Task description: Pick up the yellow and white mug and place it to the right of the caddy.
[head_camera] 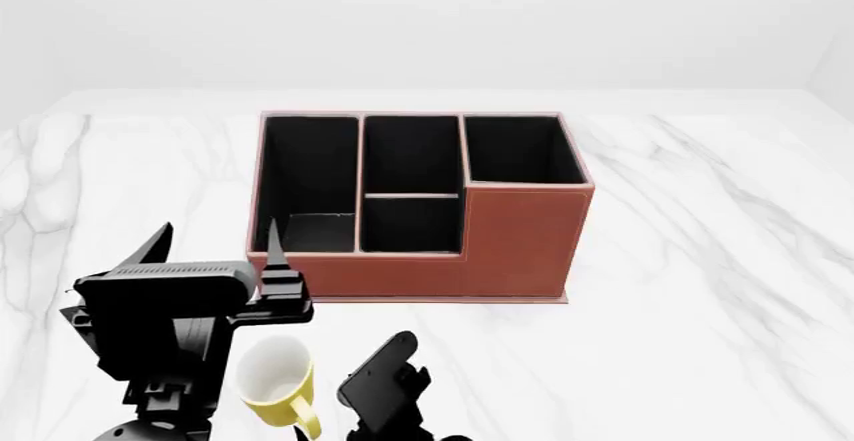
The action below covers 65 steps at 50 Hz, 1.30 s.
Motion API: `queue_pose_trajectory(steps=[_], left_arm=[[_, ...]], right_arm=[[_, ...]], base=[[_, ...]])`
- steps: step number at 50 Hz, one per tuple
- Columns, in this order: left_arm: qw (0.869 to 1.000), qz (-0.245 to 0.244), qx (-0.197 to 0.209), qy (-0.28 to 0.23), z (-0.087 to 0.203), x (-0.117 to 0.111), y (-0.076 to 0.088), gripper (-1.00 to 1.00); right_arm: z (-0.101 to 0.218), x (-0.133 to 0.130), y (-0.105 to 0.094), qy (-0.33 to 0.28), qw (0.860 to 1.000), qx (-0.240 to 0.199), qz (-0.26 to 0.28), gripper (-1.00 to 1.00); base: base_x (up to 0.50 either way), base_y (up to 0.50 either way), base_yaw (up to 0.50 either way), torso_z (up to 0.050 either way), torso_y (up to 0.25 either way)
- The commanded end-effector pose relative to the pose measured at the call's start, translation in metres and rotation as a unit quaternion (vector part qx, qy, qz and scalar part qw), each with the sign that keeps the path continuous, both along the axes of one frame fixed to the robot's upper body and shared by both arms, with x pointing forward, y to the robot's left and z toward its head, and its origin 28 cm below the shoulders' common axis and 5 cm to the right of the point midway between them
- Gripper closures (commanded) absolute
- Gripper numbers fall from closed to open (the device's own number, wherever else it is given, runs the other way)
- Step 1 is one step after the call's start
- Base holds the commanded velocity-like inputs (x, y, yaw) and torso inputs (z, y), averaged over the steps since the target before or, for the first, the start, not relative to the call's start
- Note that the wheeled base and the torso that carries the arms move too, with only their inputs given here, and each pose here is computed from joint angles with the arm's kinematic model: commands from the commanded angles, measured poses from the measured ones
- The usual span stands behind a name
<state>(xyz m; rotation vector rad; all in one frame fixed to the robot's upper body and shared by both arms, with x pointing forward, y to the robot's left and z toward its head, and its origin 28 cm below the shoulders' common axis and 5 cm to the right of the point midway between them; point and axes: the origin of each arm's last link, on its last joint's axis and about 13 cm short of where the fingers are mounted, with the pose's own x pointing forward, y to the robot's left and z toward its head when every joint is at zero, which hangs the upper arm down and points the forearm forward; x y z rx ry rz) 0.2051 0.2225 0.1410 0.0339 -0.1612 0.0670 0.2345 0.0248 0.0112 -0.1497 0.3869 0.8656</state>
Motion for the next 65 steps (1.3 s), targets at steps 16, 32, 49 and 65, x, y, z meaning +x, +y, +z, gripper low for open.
queue_pose_trajectory(steps=[16,32,49,65], left_arm=[[1.000,-0.005,-0.002,-0.005,0.001,-0.003,0.000,-1.00],[1.000,-0.002,-0.003,-0.007,0.002,-0.004,0.001,-1.00],[1.000,0.001,-0.003,-0.012,0.005,-0.006,0.001,-1.00],[1.000,0.004,-0.003,-0.016,0.008,-0.008,0.002,-1.00]], right_arm=[[0.001,0.004,0.000,0.005,1.000,0.010,0.027,1.00],[0.029,-0.017,-0.019,-0.055,0.998,0.031,-0.020,1.00],[0.036,-0.023,-0.051,-0.072,0.992,0.028,-0.095,1.00],[0.038,-0.023,-0.086,-0.077,0.980,0.022,-0.182,1.00]], base=[[0.00,0.00,0.00,0.000,0.000],[0.00,0.00,0.00,0.000,0.000],[0.00,0.00,0.00,0.000,0.000],[0.00,0.00,0.00,0.000,0.001]])
